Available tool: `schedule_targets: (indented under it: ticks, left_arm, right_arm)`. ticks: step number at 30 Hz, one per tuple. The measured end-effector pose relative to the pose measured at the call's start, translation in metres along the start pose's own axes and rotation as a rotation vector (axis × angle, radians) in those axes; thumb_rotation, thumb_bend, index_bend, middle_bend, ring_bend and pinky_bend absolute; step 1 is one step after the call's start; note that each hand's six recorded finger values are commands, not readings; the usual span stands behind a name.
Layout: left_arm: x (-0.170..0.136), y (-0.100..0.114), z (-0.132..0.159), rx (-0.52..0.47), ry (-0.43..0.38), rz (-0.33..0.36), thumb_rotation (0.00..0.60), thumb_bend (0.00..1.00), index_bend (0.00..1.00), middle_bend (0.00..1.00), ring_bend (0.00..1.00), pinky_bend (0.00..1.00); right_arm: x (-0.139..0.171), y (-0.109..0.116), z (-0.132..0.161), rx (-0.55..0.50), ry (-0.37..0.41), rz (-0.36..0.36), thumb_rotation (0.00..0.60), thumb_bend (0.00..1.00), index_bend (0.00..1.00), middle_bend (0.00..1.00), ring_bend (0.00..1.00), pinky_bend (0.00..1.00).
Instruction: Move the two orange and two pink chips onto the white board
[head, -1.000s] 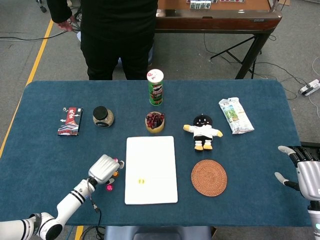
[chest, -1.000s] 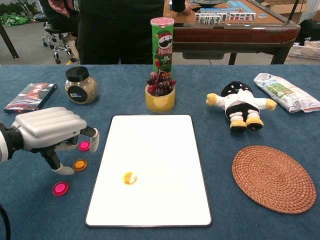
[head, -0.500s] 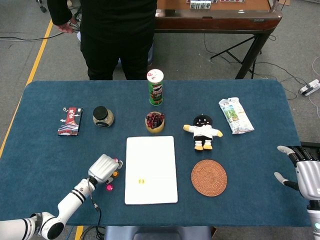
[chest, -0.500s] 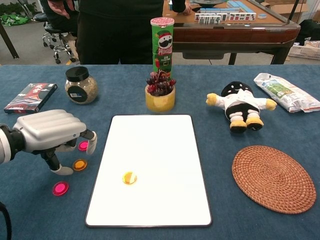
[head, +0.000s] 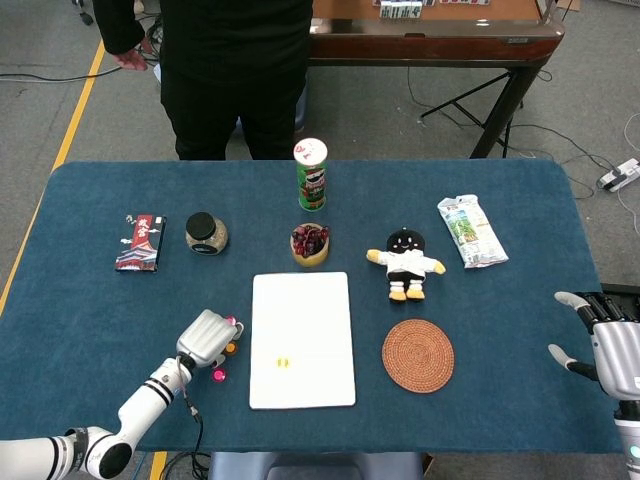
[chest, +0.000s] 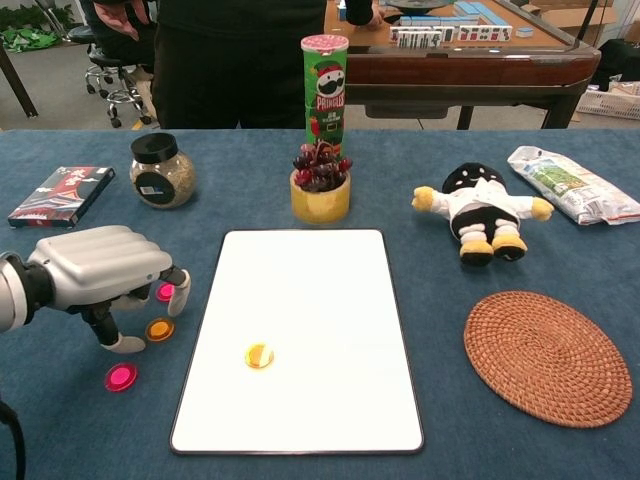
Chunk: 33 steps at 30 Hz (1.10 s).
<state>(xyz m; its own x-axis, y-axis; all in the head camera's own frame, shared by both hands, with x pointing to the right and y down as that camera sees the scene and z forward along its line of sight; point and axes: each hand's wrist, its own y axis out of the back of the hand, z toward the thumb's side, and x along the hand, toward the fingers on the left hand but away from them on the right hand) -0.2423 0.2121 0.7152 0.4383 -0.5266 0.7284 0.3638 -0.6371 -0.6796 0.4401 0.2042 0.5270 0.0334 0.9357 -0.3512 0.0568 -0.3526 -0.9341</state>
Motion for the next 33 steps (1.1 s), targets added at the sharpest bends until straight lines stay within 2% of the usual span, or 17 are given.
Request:
schedule_targets:
  ticks: [13, 21, 26, 33]
  left_arm:
    - [0.0, -0.002, 0.0, -0.001, 0.003, -0.003, 0.6, 0.37, 0.56, 1.0, 0.98, 1.0]
    - [0.0, -0.002, 0.001, 0.0, 0.002, -0.005, 0.6, 0.38, 0.57, 1.0, 0.98, 1.0]
    - [-0.001, 0.009, 0.006, -0.016, -0.009, 0.022, 0.6, 0.38, 0.57, 1.0, 0.98, 1.0]
    - [0.003, 0.036, 0.02, -0.048, -0.043, 0.079, 0.6, 0.38, 0.57, 1.0, 0.98, 1.0]
  right_arm:
    - [-0.001, -0.001, 0.0, 0.001, -0.001, 0.004, 0.6, 0.02, 0.28, 0.31, 0.23, 0.37]
    - [-0.001, 0.0, 0.0, -0.001, -0.002, 0.002, 0.6, 0.02, 0.28, 0.31, 0.23, 0.37]
    - [-0.001, 0.0, -0.001, -0.003, -0.004, 0.0, 0.6, 0.02, 0.28, 0.31, 0.23, 0.37]
    - [-0.001, 0.001, -0.001, -0.005, -0.004, -0.001, 0.6, 0.02, 0.28, 0.31, 0.23, 0.37]
